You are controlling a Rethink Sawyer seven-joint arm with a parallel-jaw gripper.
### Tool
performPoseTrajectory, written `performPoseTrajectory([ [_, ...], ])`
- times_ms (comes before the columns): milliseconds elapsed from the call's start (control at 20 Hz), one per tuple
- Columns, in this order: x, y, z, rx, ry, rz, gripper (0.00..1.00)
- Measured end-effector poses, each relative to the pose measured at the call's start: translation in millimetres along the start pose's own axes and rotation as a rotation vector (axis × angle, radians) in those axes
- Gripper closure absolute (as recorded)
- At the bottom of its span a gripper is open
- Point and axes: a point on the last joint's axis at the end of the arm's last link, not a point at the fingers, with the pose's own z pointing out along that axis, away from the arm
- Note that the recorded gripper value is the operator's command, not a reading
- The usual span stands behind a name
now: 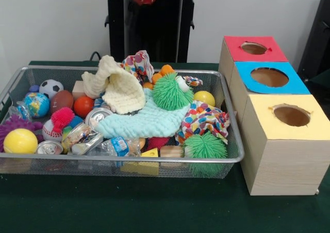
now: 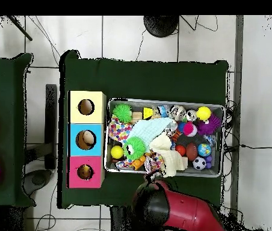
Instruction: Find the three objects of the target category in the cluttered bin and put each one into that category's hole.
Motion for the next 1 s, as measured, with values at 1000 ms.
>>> performPoseTrajectory([
  [1000, 17.8, -2, 77, -0.096, 0.070, -0.318, 1.00],
])
